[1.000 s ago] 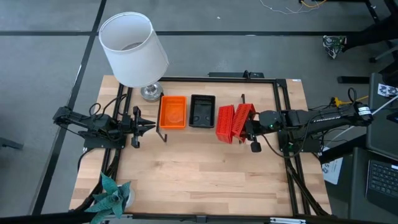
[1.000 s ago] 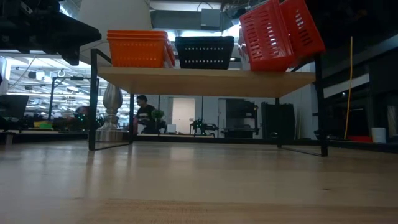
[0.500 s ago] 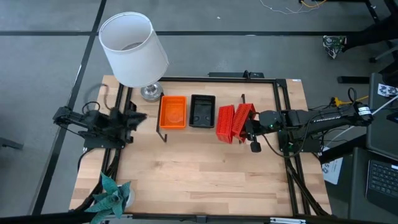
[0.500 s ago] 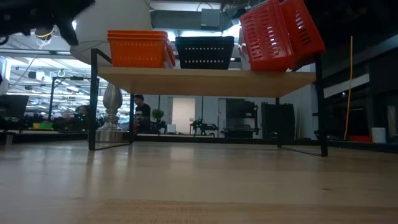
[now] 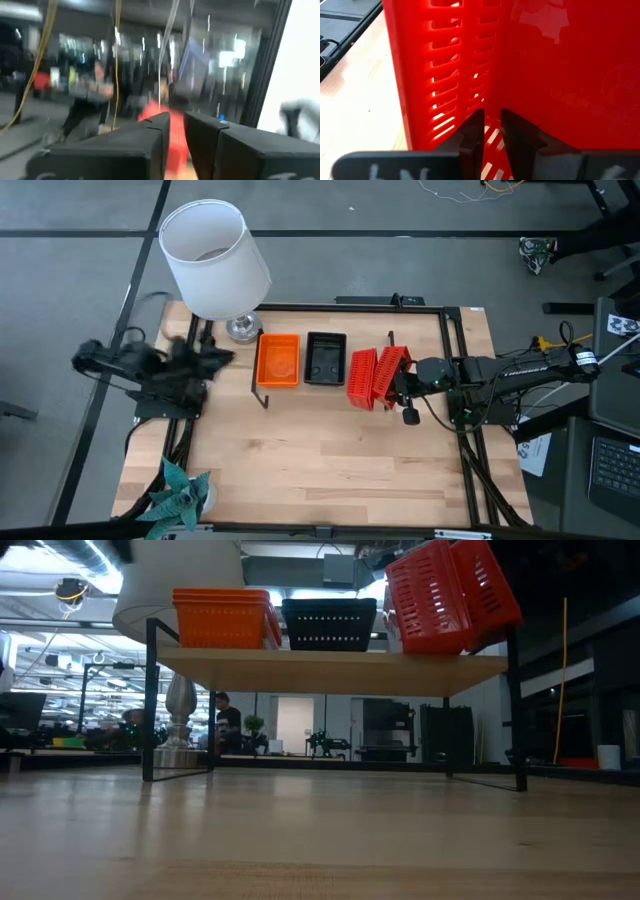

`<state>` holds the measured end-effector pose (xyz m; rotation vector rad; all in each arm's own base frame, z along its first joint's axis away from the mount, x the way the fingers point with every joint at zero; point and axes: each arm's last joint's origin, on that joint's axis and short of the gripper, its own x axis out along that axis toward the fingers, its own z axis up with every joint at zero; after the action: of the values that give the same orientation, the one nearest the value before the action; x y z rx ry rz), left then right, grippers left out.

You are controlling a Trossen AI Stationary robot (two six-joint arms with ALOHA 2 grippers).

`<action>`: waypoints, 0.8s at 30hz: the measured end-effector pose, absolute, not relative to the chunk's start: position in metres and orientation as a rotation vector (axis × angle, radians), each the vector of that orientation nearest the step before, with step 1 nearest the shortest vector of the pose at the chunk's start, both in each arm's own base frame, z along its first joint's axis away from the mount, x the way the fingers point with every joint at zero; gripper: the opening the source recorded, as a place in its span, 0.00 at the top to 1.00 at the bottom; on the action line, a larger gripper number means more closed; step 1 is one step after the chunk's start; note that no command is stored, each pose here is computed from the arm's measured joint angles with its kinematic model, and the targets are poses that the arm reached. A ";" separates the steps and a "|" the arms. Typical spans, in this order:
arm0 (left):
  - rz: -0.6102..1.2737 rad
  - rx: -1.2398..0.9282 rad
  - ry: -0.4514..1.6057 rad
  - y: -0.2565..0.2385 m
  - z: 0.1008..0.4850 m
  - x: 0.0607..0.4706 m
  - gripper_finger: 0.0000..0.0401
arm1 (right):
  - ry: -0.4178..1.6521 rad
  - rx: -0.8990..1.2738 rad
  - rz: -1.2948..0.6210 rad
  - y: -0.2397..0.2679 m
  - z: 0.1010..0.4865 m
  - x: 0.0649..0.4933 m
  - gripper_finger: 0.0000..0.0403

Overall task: Stack baskets on shelf by color
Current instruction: Adjust the red bin on the shelf

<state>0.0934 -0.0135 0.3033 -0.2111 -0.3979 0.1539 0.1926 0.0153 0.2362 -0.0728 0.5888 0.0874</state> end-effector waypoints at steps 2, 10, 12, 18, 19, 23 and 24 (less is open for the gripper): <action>0.161 -0.135 -0.280 -0.021 0.316 0.120 0.87 | 0.588 -0.072 0.087 0.015 0.236 0.193 0.82; 0.272 0.111 -0.019 -0.036 0.379 0.240 0.87 | 0.589 -0.056 0.080 0.015 0.236 0.193 0.82; 0.292 0.157 -0.006 -0.036 0.394 0.266 0.87 | 0.589 -0.056 0.080 0.015 0.236 0.193 0.82; 0.184 0.084 0.274 -0.024 0.386 0.326 0.87 | 0.590 -0.056 0.080 0.015 0.236 0.192 0.82; 0.173 0.070 0.329 -0.022 0.378 0.337 0.87 | 0.592 -0.056 0.080 0.015 0.236 0.192 0.82; 0.171 0.065 0.400 -0.016 0.367 0.365 0.87 | 0.594 -0.056 0.080 0.015 0.236 0.192 0.82; 0.167 0.080 0.405 -0.016 0.364 0.371 0.87 | 0.595 -0.056 0.080 0.015 0.236 0.192 0.82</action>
<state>0.3713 -0.0164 0.3644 0.0802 0.4047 0.1667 0.1922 0.0153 0.2361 -0.0562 0.5950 0.0803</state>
